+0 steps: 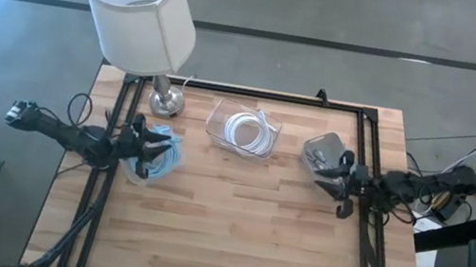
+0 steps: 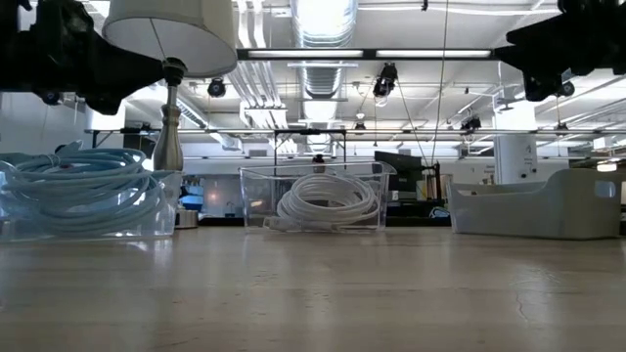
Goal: Pick & Place USB Port
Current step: Return to home position
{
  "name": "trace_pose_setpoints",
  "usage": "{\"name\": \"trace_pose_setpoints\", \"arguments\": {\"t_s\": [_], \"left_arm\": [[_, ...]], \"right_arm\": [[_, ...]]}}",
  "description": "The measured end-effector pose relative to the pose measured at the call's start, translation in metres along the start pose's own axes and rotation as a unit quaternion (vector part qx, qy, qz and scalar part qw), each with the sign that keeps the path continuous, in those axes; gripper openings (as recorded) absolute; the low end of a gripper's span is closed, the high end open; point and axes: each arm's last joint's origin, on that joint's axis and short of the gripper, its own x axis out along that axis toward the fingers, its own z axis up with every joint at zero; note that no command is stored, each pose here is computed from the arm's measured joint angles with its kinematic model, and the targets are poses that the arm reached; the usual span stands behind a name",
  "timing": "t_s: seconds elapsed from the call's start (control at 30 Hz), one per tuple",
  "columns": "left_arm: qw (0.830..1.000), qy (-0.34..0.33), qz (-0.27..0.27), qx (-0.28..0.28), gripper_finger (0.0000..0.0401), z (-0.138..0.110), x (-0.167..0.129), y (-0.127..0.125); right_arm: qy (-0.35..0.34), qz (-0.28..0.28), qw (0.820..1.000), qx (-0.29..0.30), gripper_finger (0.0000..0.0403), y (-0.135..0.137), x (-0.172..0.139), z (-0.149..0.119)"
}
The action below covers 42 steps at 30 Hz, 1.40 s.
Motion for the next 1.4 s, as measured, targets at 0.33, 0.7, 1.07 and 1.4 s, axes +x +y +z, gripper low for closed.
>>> {"name": "trace_pose_setpoints", "arguments": {"t_s": [0.33,0.7,1.07,1.4], "left_arm": [[1.0,-0.01,0.024,0.011,0.0124,0.002,-0.003,0.003],[0.999,0.01,0.024,0.021,0.0124,-0.003,-0.003,0.004],[0.997,0.059,0.018,0.043,0.0124,-0.014,-0.004,0.004],[0.992,0.086,-0.016,0.089,0.0124,-0.02,-0.005,0.002]], "right_arm": [[-0.013,0.002,1.0,0.0,0.0122,-0.007,-0.013,-0.011],[0.022,-0.002,1.0,-0.021,0.0111,-0.009,-0.011,-0.032],[0.025,0.011,0.998,-0.05,0.0124,-0.008,-0.01,-0.033],[0.024,0.008,0.995,-0.096,0.0127,-0.008,-0.01,-0.033]]}}
